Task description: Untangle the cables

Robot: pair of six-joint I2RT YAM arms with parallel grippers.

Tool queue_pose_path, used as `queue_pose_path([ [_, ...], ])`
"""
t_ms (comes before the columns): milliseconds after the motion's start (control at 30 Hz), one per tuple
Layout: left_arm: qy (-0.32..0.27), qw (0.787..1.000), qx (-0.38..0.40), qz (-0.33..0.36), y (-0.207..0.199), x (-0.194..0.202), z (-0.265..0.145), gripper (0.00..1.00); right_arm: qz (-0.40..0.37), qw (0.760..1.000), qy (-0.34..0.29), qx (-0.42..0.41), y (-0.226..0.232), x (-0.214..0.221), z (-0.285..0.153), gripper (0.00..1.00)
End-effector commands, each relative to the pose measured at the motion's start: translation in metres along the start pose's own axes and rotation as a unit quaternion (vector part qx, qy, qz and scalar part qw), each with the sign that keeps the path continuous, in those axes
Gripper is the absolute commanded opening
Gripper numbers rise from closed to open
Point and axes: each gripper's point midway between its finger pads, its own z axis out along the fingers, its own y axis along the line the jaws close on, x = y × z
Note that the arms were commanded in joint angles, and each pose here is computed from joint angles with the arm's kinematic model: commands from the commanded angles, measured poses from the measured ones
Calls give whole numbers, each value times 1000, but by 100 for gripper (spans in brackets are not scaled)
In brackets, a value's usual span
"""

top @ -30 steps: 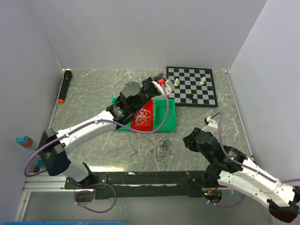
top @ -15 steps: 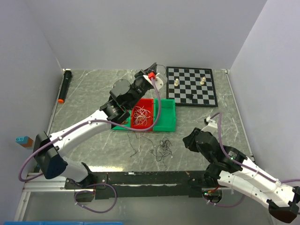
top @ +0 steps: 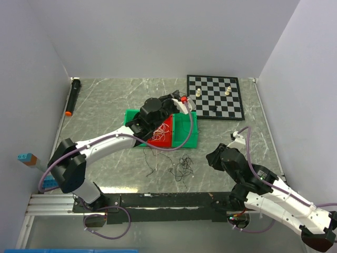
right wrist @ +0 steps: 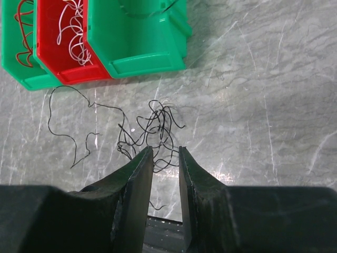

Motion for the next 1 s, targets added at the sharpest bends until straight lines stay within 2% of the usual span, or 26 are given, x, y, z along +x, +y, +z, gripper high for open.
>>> queue_pose_path([
  [0,-13,998,-55,6,35,-9,6,1,2,1000,-7,1,-1,-4,-1,33],
  [233,-6,993,-114,8,86,-2,-8,1,-2,1000,-3,-3,1,-2,1,33],
  [467,-82,985,-139,-59,135,-61,-20,1,-2,1000,4,-6,3,1,4,31],
  [700,-92,981,-143,-90,143,-71,-29,1,-3,1000,9,-8,4,3,5,30],
  [967,-68,990,-113,-52,121,-50,-28,1,-3,1000,8,-7,4,2,4,29],
])
